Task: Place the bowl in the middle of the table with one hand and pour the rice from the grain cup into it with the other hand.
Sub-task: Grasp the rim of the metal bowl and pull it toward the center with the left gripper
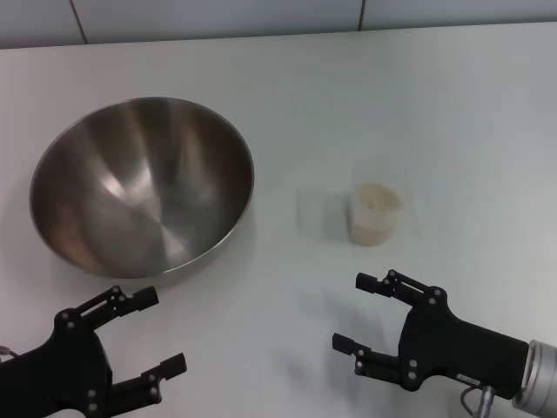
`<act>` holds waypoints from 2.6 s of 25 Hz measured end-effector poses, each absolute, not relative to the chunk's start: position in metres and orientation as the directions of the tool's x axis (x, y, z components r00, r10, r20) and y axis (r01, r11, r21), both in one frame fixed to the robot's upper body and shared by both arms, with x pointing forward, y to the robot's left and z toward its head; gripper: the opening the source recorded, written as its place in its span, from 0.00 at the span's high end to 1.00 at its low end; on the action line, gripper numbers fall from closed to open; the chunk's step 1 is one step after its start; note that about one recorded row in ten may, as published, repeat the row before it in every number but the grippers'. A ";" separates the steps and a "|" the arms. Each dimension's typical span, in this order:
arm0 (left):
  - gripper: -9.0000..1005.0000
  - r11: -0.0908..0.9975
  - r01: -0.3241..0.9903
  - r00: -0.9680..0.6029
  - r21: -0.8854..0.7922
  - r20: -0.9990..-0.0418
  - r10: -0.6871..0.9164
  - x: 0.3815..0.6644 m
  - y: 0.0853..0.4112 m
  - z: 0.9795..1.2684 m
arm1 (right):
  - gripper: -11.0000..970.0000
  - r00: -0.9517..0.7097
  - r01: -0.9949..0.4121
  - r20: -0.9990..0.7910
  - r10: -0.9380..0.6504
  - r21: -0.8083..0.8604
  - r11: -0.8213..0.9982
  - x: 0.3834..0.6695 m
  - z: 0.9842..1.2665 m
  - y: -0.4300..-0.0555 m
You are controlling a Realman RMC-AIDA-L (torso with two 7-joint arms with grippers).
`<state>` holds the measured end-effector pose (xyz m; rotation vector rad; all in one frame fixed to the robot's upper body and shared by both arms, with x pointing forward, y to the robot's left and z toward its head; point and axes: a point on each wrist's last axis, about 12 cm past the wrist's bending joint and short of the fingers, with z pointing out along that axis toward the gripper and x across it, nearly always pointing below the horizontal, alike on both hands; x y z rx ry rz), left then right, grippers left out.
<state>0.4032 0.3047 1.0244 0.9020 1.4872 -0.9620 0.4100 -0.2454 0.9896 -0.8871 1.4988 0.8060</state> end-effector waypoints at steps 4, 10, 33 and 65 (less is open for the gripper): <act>0.18 0.375 0.923 -0.097 -0.087 -0.995 0.007 0.403 0.305 1.028 | 0.19 -0.055 -0.879 -0.995 -0.089 0.006 0.477 0.410 0.990 -0.245; 0.18 0.470 0.881 -0.013 -0.042 -0.998 -0.065 0.419 0.313 1.042 | 0.19 -0.056 -0.880 -0.995 -0.085 0.009 0.476 0.410 0.990 -0.244; 0.19 0.874 0.470 -0.016 -0.123 -0.991 -0.130 0.510 0.327 1.041 | 0.19 -0.025 -0.880 -0.995 -0.098 -0.024 0.475 0.416 0.990 -0.238; 0.19 0.822 0.510 -0.620 -0.251 -0.770 0.150 0.563 0.346 1.096 | 0.19 -0.015 -0.888 -0.994 -0.104 -0.035 0.459 0.420 0.992 -0.236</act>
